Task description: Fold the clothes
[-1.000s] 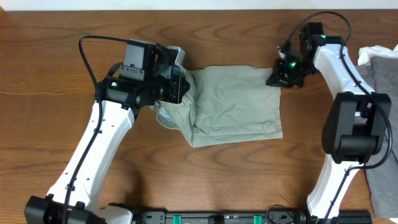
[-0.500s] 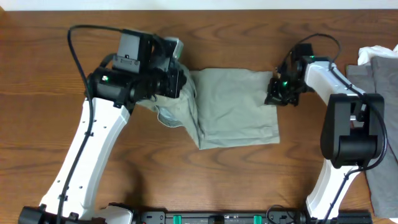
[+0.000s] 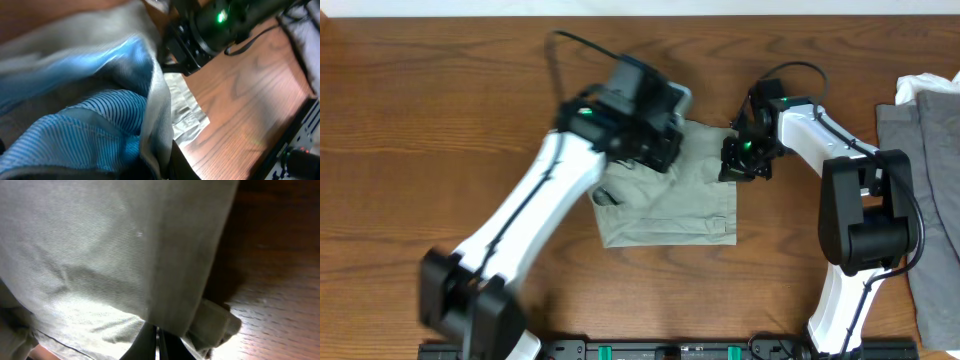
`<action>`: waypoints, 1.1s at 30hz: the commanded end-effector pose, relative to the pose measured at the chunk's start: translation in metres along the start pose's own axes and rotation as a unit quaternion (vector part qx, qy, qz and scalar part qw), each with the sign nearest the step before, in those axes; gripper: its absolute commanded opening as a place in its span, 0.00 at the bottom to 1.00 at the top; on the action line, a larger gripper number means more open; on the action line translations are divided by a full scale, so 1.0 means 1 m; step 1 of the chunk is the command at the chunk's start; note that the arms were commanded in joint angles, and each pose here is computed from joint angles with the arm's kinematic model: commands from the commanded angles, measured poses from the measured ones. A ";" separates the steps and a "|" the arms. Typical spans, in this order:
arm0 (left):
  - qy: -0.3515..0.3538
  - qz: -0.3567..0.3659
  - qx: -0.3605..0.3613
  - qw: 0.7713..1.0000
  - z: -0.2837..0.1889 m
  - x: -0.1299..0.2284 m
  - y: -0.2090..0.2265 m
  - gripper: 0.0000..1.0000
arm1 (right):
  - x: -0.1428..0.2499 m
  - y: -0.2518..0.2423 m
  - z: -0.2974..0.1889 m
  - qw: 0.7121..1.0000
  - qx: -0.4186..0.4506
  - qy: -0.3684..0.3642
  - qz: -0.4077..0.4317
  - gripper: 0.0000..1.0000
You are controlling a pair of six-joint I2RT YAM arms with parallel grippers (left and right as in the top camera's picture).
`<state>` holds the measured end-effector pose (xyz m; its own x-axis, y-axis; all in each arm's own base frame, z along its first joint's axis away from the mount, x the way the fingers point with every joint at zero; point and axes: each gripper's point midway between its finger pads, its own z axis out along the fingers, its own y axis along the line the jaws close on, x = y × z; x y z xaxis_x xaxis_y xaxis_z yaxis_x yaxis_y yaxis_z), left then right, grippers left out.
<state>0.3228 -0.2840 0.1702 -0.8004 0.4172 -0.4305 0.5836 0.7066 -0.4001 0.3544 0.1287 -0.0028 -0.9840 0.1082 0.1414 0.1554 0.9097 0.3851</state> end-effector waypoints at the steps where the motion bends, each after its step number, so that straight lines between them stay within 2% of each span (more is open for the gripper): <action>1: 0.018 0.036 0.072 0.997 0.027 0.002 -0.043 0.06 | 0.010 -0.043 0.014 0.997 0.064 0.022 0.034 0.04; 5: 0.030 0.073 0.103 0.991 0.056 0.008 -0.077 0.06 | 0.010 -0.044 0.013 0.997 0.064 0.023 0.034 0.04; 6: 0.031 0.082 0.107 0.990 0.060 0.009 -0.084 0.17 | 0.010 -0.044 0.013 0.997 0.064 0.023 0.033 0.04; 7: 0.031 0.091 0.103 0.990 0.061 0.010 -0.087 0.38 | 0.010 -0.044 0.013 0.997 0.064 0.023 0.033 0.04; 9: 0.029 0.092 0.069 0.993 0.056 0.009 -0.080 0.57 | 0.010 -0.044 0.013 0.997 0.064 0.023 0.033 0.05; 10: 0.025 0.091 0.054 0.994 0.050 0.006 -0.076 0.72 | 0.010 -0.044 0.013 0.997 0.064 0.023 0.033 0.07; 11: 0.017 0.090 0.040 0.995 0.038 0.000 -0.073 0.82 | 0.010 -0.045 0.013 0.997 0.064 0.023 0.034 0.09; 17: -0.058 0.074 -0.050 0.994 -0.044 -0.033 -0.043 0.87 | 0.008 -0.055 -0.001 0.997 0.061 0.020 0.046 0.11; 21: -0.085 0.043 -0.104 0.990 -0.084 -0.035 -0.009 0.92 | -0.006 -0.060 -0.037 0.998 0.049 -0.019 0.036 0.13; 25: -0.061 0.003 -0.123 0.991 -0.094 -0.021 0.018 0.92 | -0.017 -0.051 -0.080 0.996 0.039 -0.074 -0.006 0.22; 27: -0.047 -0.012 -0.129 0.990 -0.095 -0.013 0.028 0.92 | -0.018 -0.044 -0.097 0.994 0.038 -0.099 -0.023 0.34; 28: -0.044 -0.016 -0.131 0.990 -0.096 -0.012 0.030 0.92 | -0.017 -0.040 -0.106 0.993 0.036 -0.111 -0.030 0.37; 31: -0.044 -0.019 -0.133 0.990 -0.097 -0.011 0.033 0.92 | -0.015 -0.031 -0.127 0.989 0.033 -0.140 -0.041 0.41; 33: -0.045 -0.019 -0.133 0.990 -0.097 -0.012 0.033 0.92 | -0.012 -0.024 -0.139 0.987 0.026 -0.154 -0.049 0.40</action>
<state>0.3378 -0.2127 0.2408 -0.8009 0.3390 -0.4936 0.4869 0.8485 -0.2073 0.3714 0.0495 0.0920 -0.9808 0.1561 -0.1166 0.1090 0.9357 0.3357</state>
